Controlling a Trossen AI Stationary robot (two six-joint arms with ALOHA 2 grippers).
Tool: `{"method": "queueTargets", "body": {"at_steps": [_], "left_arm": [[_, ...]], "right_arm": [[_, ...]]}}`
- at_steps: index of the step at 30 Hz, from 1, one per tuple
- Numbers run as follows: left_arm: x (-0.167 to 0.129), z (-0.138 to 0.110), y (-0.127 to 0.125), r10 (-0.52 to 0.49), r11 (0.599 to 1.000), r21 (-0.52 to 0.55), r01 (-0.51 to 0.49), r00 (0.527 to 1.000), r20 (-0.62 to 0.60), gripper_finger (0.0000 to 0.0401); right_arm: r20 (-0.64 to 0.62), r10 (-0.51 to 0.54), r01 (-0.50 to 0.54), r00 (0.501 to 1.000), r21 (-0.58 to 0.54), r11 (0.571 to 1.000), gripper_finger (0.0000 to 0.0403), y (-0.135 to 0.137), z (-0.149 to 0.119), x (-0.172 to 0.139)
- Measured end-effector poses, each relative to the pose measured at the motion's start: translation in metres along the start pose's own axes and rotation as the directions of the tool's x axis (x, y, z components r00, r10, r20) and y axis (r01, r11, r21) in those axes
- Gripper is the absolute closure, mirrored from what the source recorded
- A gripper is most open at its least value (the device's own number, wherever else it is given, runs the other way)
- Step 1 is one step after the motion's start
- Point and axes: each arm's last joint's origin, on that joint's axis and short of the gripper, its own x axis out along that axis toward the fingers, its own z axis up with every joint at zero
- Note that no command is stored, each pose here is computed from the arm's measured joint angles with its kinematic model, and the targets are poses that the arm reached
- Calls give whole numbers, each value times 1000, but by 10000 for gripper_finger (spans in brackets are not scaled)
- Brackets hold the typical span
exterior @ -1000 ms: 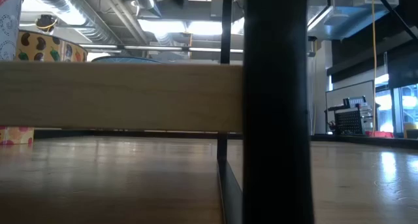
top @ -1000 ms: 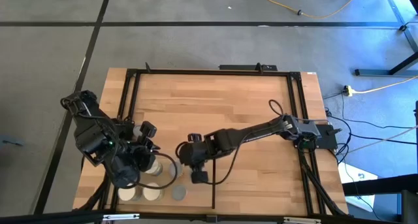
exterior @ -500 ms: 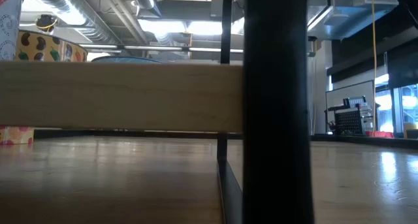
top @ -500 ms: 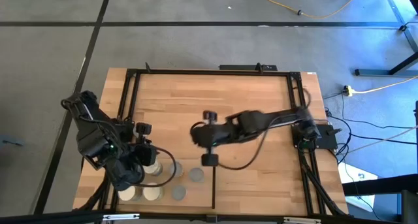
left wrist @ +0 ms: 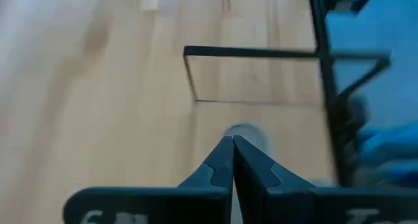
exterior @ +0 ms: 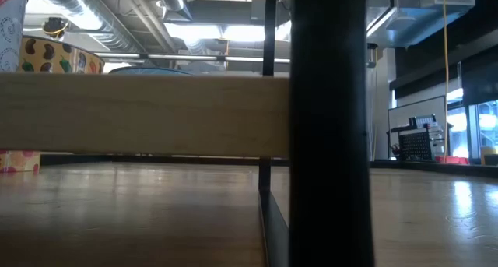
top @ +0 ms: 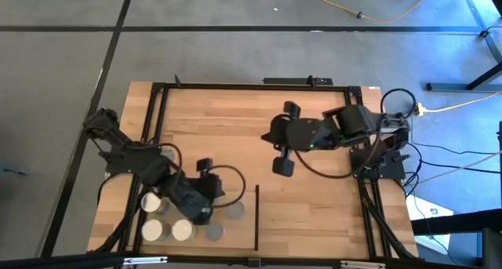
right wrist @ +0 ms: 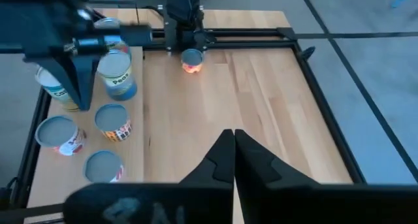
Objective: Pick and place cans onto a shelf
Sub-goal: Put the canned tuna on the shelf
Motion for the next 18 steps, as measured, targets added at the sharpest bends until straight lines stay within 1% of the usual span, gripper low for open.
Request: {"method": "queueTargets", "body": {"at_steps": [3,5,8,11,17,18], "left_arm": [[15,0,3,-49,982,-181,51,999,15,400],[23,-2,2,-66,967,-246,73,997,35,400],[34,-9,-3,-99,944,-308,118,992,76,400],[43,-19,-8,-135,927,-341,155,987,83,400],[57,-38,-16,-131,898,-418,140,990,50,401],[60,-40,-17,-126,899,-417,132,991,42,401]], "right_arm": [[-2,-10,10,1000,6,1000,398,-4,-1,-7],[-17,-29,29,999,-3,1000,398,-5,-4,-8],[-47,-42,43,998,10,999,398,-6,-7,-9],[-76,-50,52,996,26,998,398,-7,-10,-9],[-89,-52,56,995,38,998,398,-7,-11,-9],[-88,-52,56,995,37,998,398,-7,-11,-9]]}}
